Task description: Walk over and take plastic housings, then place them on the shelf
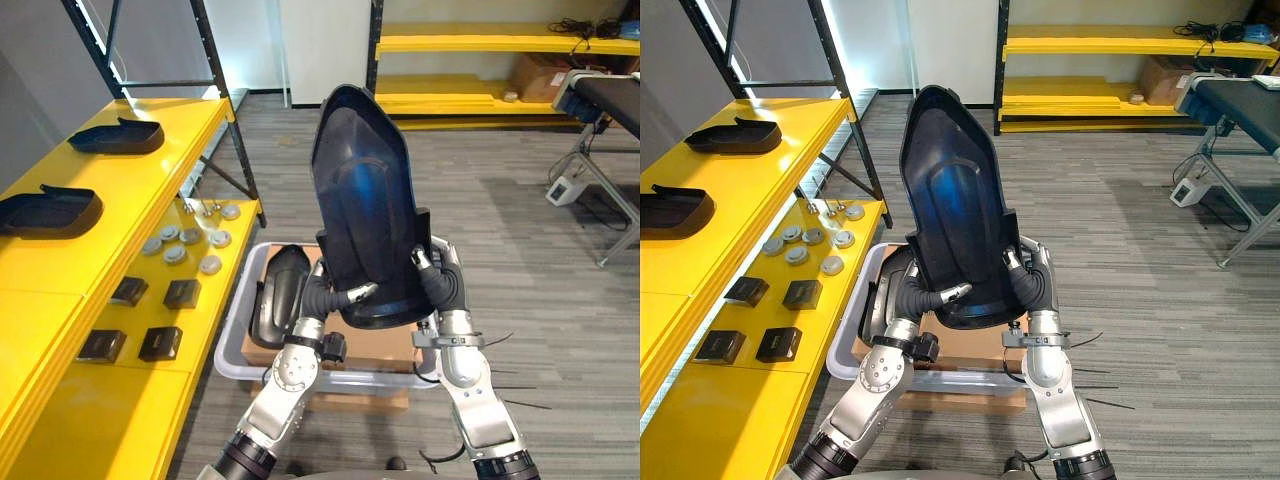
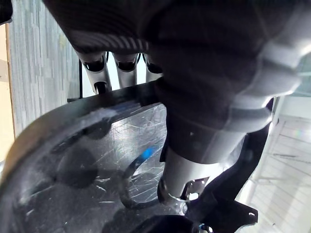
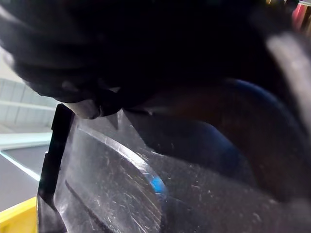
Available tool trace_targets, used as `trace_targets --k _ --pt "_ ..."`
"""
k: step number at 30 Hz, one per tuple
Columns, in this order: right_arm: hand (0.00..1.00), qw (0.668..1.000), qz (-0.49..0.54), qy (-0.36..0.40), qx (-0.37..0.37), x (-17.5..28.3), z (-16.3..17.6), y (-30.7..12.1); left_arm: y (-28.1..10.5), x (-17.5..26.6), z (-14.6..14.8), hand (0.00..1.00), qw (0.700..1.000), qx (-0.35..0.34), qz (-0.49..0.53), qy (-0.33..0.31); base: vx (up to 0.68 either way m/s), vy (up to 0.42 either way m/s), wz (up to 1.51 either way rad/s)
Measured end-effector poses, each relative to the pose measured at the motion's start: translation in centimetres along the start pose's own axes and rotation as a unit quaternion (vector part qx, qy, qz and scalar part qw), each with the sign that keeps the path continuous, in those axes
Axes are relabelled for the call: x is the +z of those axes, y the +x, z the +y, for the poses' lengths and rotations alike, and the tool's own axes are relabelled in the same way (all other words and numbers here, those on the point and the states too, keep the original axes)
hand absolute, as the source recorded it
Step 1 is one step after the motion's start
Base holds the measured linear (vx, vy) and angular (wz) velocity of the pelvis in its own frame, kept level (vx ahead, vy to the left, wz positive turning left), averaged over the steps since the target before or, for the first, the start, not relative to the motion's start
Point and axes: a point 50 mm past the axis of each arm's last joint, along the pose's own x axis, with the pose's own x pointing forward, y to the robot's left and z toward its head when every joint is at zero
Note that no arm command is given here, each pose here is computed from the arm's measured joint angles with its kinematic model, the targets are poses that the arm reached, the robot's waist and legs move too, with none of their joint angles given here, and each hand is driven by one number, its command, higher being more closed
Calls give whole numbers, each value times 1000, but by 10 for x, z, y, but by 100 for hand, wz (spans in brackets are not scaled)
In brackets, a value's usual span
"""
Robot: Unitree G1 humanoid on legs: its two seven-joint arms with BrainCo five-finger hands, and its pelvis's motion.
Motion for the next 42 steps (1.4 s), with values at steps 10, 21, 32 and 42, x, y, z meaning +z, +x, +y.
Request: trace_targets --k 10,21,32,42 --pt "0 997 0 76 7 4 0 0 3 1 5 100 1000 -1 1 14 0 0 0" --pt "0 956 -159 244 -41 53 -69 7 7 2 26 100 999 29 2 30 0 0 0" --pt "0 934 14 152 -323 -42 -180 -50 -18 17 77 100 990 138 -22 25 0 0 0" --pt "0 798 515 102 -295 -172 -130 -221 -49 22 102 100 982 187 -33 22 -14 -8 7"
